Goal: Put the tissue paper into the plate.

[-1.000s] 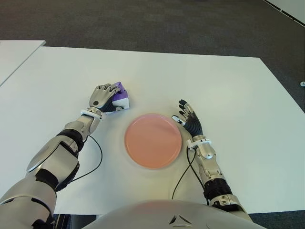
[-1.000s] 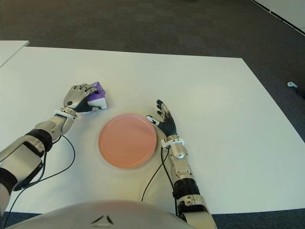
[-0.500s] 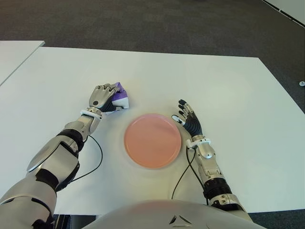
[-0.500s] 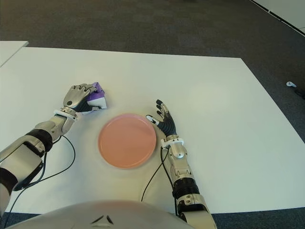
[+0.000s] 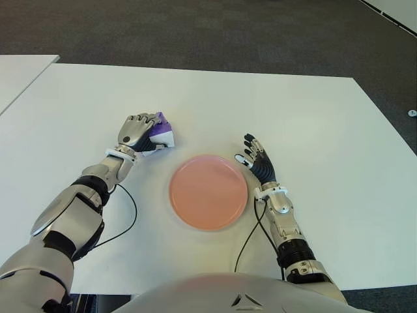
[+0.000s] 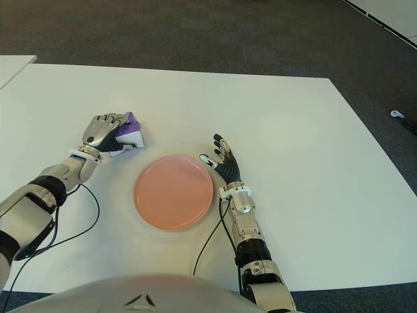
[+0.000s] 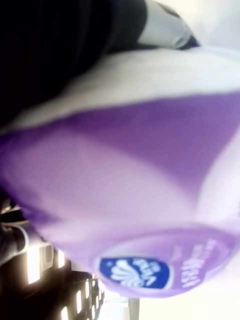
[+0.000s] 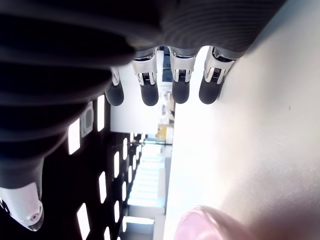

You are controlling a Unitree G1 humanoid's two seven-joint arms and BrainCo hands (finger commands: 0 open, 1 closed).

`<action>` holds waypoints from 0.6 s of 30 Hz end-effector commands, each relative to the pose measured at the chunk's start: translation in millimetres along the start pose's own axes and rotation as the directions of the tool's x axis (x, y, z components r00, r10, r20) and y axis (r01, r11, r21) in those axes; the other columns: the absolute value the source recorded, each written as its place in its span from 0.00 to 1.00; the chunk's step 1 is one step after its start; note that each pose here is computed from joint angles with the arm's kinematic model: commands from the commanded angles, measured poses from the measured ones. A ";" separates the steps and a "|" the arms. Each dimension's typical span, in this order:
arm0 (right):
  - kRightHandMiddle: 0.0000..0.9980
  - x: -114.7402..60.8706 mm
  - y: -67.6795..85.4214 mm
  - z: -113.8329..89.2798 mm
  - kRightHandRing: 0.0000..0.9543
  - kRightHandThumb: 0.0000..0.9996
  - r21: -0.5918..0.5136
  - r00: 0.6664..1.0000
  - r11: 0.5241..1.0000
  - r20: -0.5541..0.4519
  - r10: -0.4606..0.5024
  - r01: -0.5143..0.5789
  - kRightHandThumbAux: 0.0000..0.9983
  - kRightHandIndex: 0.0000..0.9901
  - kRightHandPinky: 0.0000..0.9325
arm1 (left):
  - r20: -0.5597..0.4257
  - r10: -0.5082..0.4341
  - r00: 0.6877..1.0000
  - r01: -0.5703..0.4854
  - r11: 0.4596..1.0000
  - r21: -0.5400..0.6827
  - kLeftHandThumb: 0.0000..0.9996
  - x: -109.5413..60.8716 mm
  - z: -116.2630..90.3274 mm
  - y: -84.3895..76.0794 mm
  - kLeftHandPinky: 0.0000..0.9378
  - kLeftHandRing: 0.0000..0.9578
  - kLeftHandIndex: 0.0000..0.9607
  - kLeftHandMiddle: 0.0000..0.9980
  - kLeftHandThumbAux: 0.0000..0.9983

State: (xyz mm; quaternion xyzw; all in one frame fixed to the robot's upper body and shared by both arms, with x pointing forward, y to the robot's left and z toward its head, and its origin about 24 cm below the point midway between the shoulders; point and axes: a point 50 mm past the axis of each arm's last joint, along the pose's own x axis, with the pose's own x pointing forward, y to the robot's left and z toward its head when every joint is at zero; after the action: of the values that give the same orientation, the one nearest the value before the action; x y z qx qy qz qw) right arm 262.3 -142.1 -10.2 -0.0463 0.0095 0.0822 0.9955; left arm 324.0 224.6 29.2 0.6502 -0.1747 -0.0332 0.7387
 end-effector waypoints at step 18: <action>0.04 -22.2 -0.5 -42.3 0.00 0.00 0.017 0.977 1.000 -0.215 0.010 -0.006 0.58 0.02 0.00 | 0.305 0.476 0.825 -0.398 0.872 -0.285 0.74 13.0 52.0 105.7 0.91 0.89 0.46 0.86 0.70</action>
State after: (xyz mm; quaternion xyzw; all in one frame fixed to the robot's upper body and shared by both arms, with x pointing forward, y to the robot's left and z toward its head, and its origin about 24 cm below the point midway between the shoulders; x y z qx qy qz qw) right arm 269.5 -142.7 -7.4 -0.0496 0.0005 0.0861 0.9951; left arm 311.9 189.7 136.6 0.5056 -0.4406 0.0134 0.7417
